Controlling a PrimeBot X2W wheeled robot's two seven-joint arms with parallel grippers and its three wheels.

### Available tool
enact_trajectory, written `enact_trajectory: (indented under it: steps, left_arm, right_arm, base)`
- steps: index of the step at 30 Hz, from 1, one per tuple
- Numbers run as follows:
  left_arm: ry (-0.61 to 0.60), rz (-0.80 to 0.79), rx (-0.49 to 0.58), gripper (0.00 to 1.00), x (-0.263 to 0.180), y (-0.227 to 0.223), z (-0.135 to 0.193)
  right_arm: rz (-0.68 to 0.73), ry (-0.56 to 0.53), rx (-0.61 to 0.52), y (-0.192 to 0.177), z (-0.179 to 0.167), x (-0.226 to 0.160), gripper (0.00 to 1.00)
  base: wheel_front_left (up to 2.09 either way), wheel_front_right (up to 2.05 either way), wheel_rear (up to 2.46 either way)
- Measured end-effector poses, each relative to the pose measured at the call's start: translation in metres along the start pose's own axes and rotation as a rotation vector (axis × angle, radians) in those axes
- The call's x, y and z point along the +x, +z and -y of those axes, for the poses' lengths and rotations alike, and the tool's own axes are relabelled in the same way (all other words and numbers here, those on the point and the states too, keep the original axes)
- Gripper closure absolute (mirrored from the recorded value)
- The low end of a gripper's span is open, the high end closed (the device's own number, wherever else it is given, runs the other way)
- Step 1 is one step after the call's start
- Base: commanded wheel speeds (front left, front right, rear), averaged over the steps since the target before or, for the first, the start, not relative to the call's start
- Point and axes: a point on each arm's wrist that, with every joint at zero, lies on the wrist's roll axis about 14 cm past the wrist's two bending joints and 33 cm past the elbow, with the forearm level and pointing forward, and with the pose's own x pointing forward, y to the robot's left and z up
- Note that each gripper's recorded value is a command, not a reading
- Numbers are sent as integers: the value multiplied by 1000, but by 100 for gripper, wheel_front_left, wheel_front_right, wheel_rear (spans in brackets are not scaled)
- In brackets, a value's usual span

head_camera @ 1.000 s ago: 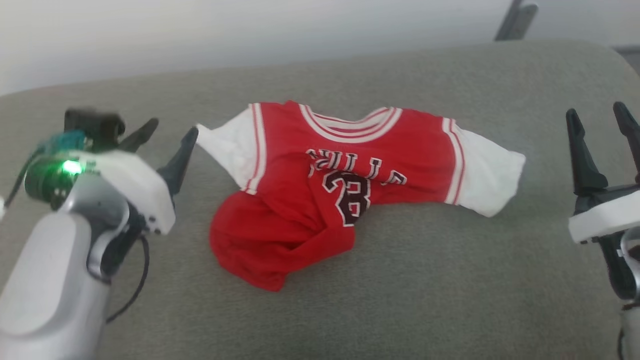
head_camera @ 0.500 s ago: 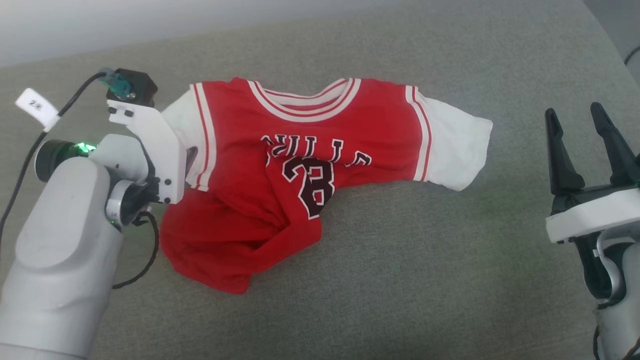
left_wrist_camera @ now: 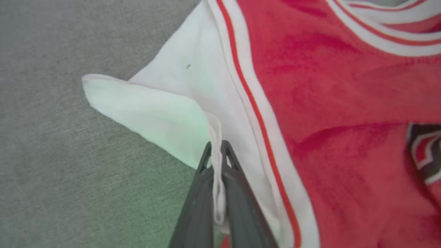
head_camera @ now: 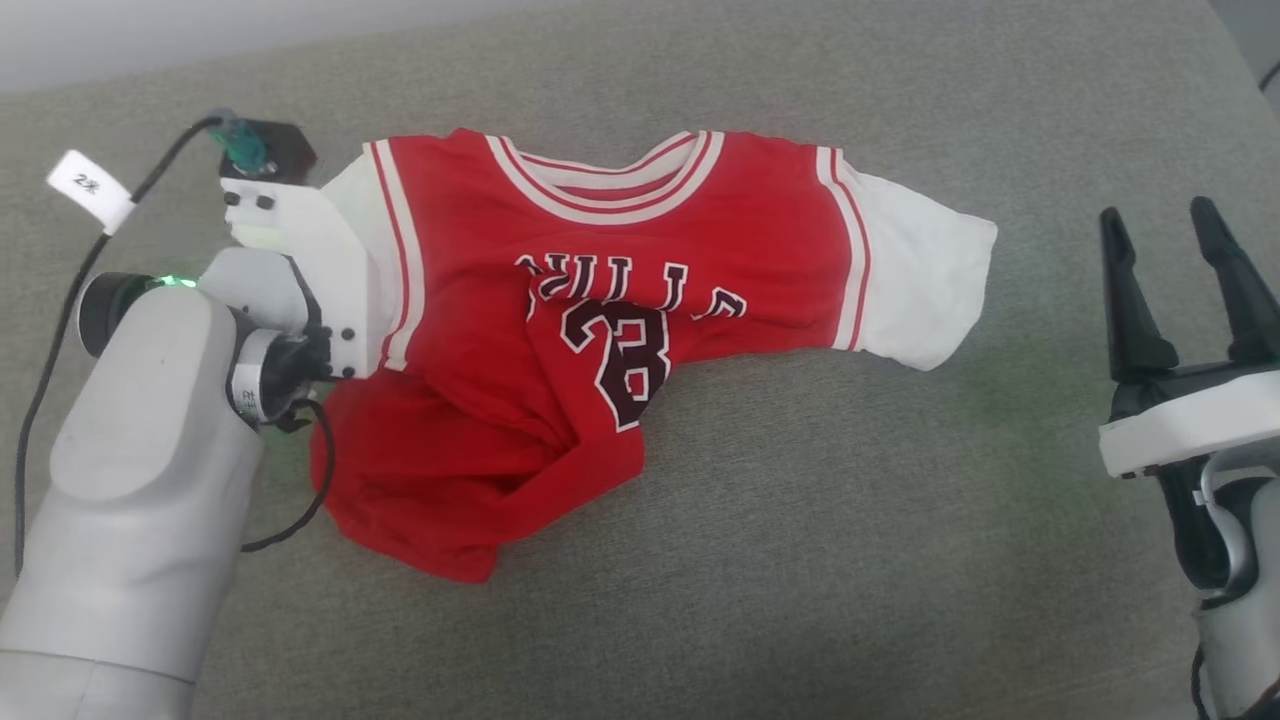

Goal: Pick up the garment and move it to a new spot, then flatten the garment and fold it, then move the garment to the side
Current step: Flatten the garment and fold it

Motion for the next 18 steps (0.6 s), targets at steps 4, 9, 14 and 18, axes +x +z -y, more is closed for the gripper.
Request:
enact_trajectory:
  steps: [4, 9, 14, 18]
  left_arm:
    - [6, 56, -62, 100, -8, 9, -7]
    - [41, 100, -140, 100, -22, 5, -26]
    - [99, 102, -214, 100, -39, -17, -47]
    - [145, 77, -264, 100, -53, -46, -62]
  right_arm:
    - [6, 2, 2, 0, 0, 3, 0]
    - [3, 13, 6, -1, -5, 6, 0]
    - [3, 30, 11, 0, -12, 8, 0]
    - [-2, 40, 12, 0, -16, 7, 0]
  base:
    - [0, 0, 0]
    - [0, 0, 0]
    - [0, 0, 0]
    - [0, 0, 0]
